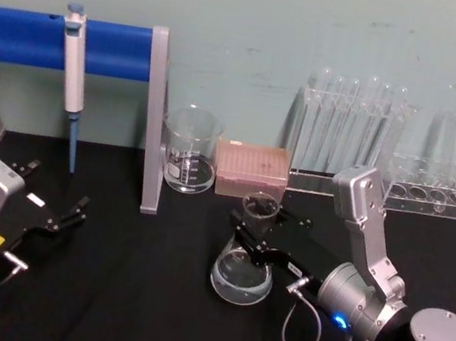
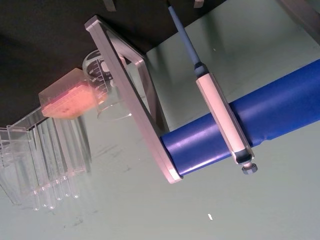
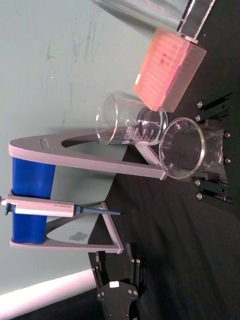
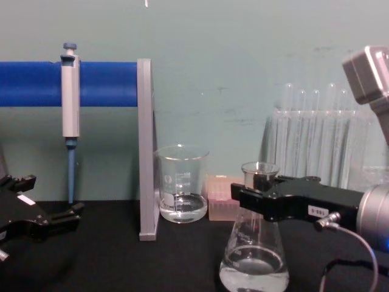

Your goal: Grasp the erlenmeyer flask with one hand, shake it three times, then place it back.

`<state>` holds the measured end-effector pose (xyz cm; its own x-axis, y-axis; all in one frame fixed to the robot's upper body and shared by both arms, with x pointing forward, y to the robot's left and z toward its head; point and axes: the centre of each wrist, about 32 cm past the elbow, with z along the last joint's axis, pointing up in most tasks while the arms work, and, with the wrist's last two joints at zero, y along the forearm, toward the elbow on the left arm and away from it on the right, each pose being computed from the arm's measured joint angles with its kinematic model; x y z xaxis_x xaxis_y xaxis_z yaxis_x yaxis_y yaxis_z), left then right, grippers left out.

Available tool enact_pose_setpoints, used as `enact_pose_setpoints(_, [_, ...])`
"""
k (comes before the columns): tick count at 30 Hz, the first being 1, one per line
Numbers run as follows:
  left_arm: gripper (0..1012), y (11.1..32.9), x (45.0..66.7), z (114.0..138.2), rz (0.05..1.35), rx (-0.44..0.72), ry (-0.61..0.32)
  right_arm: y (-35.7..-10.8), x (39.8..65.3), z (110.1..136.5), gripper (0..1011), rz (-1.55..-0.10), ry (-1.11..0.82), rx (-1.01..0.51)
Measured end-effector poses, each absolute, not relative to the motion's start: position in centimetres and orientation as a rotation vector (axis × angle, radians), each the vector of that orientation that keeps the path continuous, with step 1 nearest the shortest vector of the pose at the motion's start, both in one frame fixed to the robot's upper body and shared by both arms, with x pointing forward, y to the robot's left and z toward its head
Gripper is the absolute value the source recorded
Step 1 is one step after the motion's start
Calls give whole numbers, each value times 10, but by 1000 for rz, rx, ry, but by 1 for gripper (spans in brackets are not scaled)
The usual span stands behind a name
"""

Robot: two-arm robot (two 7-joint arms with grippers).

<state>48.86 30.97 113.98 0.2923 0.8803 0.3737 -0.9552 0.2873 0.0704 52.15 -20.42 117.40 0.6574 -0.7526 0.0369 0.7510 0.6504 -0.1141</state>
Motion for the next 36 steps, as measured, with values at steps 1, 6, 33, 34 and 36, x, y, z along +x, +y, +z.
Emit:
enact_pose_setpoints(1, [1001, 310, 489, 1140, 1248, 304, -285, -204, 521, 1174, 457, -854, 15, -124])
enact_pose_setpoints(6, [1001, 310, 489, 1140, 1248, 305, -285, -204, 521, 1172, 457, -855, 19, -127])
enact_pose_setpoints(33, [1001, 310, 489, 1140, 1248, 304, -285, -204, 519, 1169, 457, -867, 27, -138])
enact_pose_setpoints(34, [1001, 310, 489, 1140, 1248, 304, -285, -204, 519, 1169, 457, -868, 26, -140])
enact_pose_setpoints(36, [1001, 310, 489, 1140, 1248, 304, -285, -204, 519, 1169, 457, -869, 24, -141])
